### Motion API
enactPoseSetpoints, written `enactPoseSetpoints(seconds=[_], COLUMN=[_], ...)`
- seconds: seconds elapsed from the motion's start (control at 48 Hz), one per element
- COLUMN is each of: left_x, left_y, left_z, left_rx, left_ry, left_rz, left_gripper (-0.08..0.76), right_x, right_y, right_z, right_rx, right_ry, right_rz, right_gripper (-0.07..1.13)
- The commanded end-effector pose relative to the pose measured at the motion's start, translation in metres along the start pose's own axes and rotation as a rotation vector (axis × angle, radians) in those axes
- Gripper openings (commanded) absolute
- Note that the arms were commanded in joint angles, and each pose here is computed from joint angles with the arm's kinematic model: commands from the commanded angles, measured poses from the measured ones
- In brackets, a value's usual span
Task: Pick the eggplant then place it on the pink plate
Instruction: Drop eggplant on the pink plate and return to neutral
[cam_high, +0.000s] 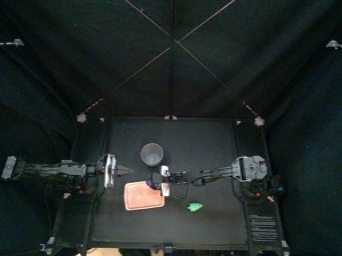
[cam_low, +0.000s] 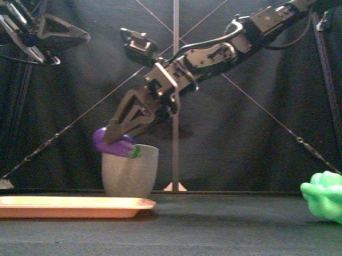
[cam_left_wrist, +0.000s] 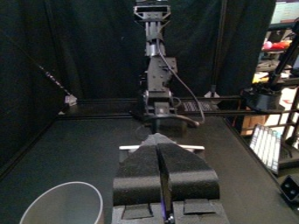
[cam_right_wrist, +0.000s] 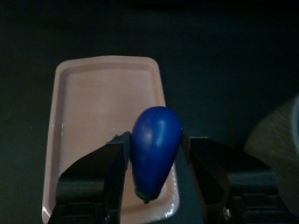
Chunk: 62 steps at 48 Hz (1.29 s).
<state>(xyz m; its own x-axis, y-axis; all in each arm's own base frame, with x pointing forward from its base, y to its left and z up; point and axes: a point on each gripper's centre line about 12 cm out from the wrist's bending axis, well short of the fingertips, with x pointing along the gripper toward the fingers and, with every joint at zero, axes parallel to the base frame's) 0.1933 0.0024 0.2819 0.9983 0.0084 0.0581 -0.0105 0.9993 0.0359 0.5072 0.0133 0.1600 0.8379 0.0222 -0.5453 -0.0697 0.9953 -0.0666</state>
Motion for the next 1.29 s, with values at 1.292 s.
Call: enactPoseSetpoints(seconds=[1.292], left_x=[0.000], left_y=[0.002], left_z=[0.004], left_rx=[0.005], left_ry=[-0.015], left_rz=[0.009], left_gripper=[-0.031], right_x=[-0.288], right_y=[-0.038], right_z=[0.005], right_rx=[0.078], right_ry=[-0.583], right_rz=[-0.161], right_gripper=[1.04])
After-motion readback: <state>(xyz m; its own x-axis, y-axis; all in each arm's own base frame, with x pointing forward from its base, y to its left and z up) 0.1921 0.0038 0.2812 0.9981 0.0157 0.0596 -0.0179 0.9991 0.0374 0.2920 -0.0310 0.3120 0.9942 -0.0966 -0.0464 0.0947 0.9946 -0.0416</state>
